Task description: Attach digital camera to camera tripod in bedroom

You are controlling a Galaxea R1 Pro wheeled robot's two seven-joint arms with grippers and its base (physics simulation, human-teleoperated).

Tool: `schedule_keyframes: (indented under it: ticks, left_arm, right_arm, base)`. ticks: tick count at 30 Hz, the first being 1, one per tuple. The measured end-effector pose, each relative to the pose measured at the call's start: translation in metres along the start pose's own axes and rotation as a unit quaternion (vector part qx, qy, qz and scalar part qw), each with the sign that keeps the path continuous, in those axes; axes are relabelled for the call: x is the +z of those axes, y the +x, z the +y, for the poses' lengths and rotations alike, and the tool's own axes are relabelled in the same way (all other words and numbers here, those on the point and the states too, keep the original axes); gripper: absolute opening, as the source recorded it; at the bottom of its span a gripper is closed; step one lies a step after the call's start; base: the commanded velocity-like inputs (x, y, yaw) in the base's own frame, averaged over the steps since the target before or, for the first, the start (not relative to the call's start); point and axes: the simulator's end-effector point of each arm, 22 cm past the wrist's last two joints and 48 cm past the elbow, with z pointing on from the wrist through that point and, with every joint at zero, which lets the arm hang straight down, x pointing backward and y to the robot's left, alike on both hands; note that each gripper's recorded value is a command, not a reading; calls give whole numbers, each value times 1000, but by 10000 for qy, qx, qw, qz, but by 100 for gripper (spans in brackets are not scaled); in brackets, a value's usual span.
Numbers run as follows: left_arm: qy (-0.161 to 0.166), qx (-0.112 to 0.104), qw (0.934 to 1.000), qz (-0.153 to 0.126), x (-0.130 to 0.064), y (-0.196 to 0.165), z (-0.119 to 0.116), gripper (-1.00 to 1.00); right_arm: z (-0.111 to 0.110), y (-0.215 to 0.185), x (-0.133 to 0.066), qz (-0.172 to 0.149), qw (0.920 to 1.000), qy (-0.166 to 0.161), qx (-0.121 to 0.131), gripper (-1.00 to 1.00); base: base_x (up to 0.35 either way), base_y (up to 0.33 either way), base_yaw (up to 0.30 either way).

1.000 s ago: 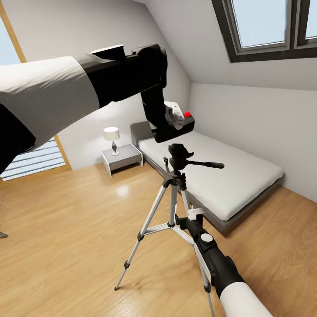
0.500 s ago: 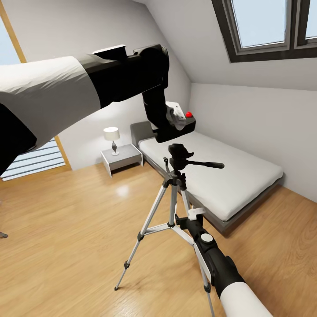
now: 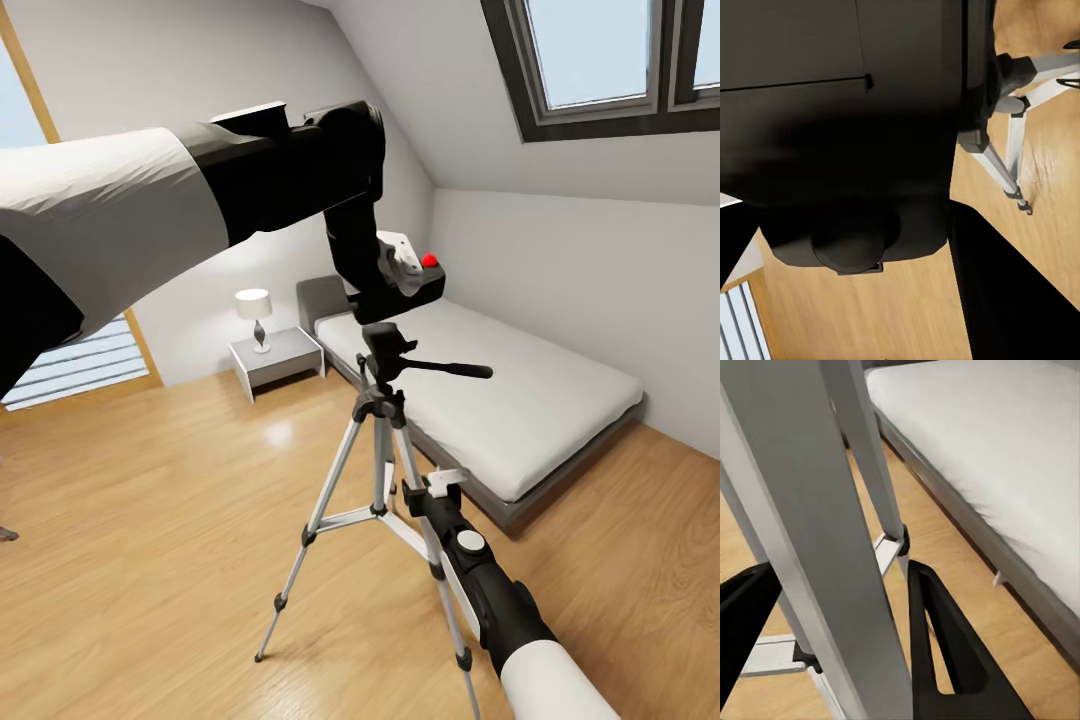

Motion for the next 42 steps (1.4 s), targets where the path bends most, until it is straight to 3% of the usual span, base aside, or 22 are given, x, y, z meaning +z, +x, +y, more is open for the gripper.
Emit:
schedule_keyframes:
  ticks: [10,22,34,42]
  left_arm:
    - [75,227,9997,-38,0,-7,-14,-100]
    - [57,130,9999,-5,0,6,-4,-100]
    - [104,261,9996,-11,-1,8,-11,-100]
    - [305,255,9992,16,-1,17,-16,-100]
  right_arm:
    - [0,0,0,-1,10000,0,0,-100]
    - [0,0,0,0,10000,-2,6,-100]
    - [0,0,0,1,10000,-2,6,-100]
    - [0,0,0,1,10000,-2,6,-100]
  base:
    - [0,0,0]
    - [0,0,0]
    - [0,0,0]
    - [0,0,0]
